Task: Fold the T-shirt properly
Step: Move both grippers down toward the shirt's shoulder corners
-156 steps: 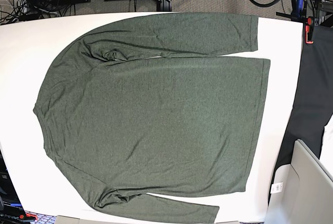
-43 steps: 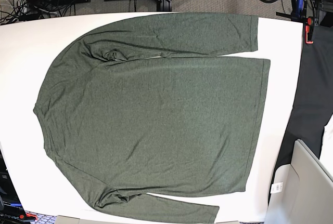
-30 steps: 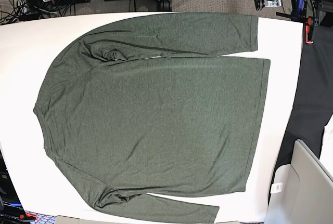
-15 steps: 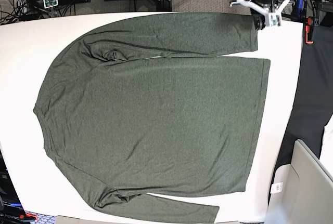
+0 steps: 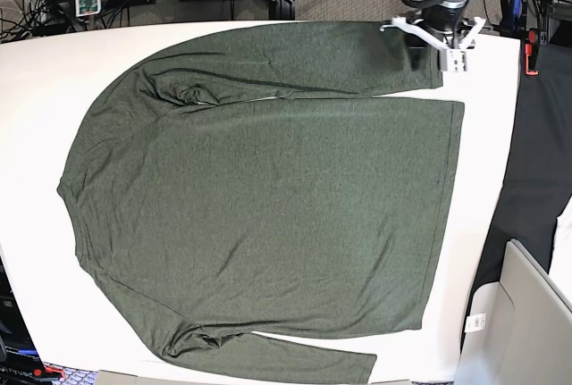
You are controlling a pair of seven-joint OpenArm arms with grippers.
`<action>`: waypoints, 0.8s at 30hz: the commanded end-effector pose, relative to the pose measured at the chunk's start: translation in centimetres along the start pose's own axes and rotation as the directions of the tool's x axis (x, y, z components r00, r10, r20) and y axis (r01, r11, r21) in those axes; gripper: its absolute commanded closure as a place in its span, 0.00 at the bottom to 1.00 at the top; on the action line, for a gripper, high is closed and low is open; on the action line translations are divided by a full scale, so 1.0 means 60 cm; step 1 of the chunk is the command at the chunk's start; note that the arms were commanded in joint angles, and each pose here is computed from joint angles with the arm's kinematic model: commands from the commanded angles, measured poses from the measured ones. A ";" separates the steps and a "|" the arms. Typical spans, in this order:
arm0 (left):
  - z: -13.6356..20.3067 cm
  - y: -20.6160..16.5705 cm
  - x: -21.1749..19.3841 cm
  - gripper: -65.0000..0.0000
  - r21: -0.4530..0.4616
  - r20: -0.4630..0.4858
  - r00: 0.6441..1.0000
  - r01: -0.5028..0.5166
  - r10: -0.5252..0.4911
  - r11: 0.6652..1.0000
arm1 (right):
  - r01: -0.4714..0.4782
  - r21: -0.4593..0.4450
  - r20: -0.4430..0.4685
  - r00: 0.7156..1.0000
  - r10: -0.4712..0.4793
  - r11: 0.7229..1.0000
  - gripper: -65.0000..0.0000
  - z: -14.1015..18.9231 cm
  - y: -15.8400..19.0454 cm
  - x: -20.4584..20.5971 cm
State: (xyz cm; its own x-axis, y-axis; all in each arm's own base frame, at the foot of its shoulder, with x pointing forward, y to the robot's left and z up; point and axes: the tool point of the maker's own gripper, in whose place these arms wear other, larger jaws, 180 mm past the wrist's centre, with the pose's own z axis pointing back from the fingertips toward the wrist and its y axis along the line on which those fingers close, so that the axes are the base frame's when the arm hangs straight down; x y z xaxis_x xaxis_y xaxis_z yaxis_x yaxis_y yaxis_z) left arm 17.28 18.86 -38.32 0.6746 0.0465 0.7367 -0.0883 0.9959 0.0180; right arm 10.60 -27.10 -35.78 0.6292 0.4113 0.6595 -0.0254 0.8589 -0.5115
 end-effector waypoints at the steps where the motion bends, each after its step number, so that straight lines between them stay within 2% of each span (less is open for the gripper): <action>1: 0.004 -0.001 0.009 0.54 -0.004 0.023 1.000 0.006 -0.006 1.000 | -0.013 -0.031 0.042 0.999 0.014 0.999 0.76 0.001 -0.020 0.017; 11: -0.004 0.010 -0.016 0.51 0.012 -0.021 1.000 0.000 0.000 1.000 | 0.000 -0.118 0.089 0.996 0.011 0.993 0.76 -0.021 -0.067 0.045; 14: -0.005 0.012 -0.016 0.51 0.019 -0.021 1.000 -0.002 0.002 1.000 | 0.012 -0.130 0.069 0.998 -0.003 0.991 0.76 -0.028 -0.072 0.051; 18: -0.003 0.042 -0.012 0.51 0.068 -0.012 1.000 -0.010 0.011 0.998 | 0.054 -0.156 0.023 0.998 -0.051 0.986 0.76 -0.042 -0.081 0.062; 24: 0.001 0.070 -0.007 0.51 0.112 -0.003 1.000 -0.014 0.015 0.994 | 0.157 -0.154 0.012 0.987 -0.157 0.975 0.76 -0.063 -0.082 0.075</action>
State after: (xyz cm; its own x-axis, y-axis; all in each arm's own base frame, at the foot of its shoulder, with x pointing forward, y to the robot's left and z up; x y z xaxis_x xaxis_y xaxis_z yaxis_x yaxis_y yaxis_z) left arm 16.25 22.64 -39.28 0.6968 0.0724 0.7136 -0.1769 0.9815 0.0732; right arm 15.97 -30.32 -33.54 0.6462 0.2514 0.7205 0.1829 0.8656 -0.4661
